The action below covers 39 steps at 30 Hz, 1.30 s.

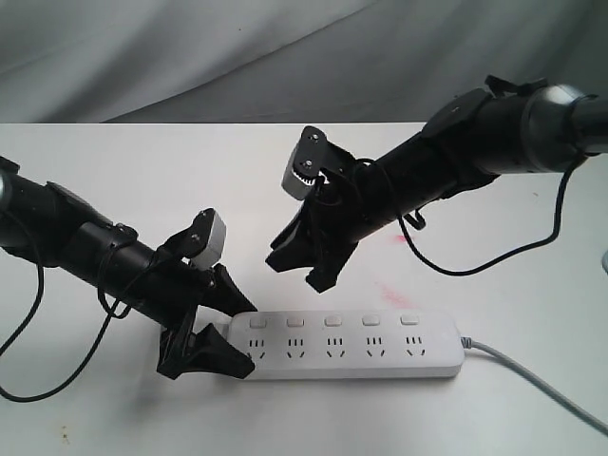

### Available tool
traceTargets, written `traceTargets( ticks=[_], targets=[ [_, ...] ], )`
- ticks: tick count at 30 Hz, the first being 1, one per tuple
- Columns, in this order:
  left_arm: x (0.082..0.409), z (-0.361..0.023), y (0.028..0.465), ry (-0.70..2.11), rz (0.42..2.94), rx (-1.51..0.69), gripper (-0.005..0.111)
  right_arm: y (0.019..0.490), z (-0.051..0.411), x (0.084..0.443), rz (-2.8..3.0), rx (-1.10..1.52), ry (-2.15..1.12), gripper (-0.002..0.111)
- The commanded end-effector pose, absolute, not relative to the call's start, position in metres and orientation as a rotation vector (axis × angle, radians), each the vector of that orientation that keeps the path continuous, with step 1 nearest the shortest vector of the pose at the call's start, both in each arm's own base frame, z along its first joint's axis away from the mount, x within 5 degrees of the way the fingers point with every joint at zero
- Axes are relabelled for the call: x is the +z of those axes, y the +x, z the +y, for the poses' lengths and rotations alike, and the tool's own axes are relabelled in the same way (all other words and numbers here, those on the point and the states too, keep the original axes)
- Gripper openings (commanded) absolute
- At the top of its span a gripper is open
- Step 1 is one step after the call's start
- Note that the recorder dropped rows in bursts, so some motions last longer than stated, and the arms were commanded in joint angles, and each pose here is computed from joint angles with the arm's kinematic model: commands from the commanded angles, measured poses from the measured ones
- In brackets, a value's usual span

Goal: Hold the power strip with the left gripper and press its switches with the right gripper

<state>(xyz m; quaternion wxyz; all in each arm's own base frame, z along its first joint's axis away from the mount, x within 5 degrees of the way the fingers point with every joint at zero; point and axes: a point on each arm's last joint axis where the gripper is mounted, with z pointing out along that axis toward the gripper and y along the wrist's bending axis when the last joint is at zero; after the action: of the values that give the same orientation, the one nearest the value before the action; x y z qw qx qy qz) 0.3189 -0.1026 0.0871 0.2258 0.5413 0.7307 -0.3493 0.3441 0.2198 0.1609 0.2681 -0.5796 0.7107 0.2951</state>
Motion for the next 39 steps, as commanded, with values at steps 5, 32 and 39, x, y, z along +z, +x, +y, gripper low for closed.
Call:
traceTargets(
  ticks=[5, 32, 39],
  targets=[
    [0.087, -0.104, 0.318, 1.525, 1.998, -0.973, 0.061, 0.343, 0.224, 0.162, 1.905, 0.786, -1.575, 0.054],
    [0.087, -0.104, 0.318, 1.525, 1.998, -0.973, 0.061, 0.334, 0.251, 0.131, 1.93, 0.653, -1.659, 0.054],
    [0.087, -0.104, 0.318, 1.525, 1.998, -0.973, 0.061, 0.331, 0.252, 0.123, 1.943, 0.704, -1.685, 0.054]
  ],
)
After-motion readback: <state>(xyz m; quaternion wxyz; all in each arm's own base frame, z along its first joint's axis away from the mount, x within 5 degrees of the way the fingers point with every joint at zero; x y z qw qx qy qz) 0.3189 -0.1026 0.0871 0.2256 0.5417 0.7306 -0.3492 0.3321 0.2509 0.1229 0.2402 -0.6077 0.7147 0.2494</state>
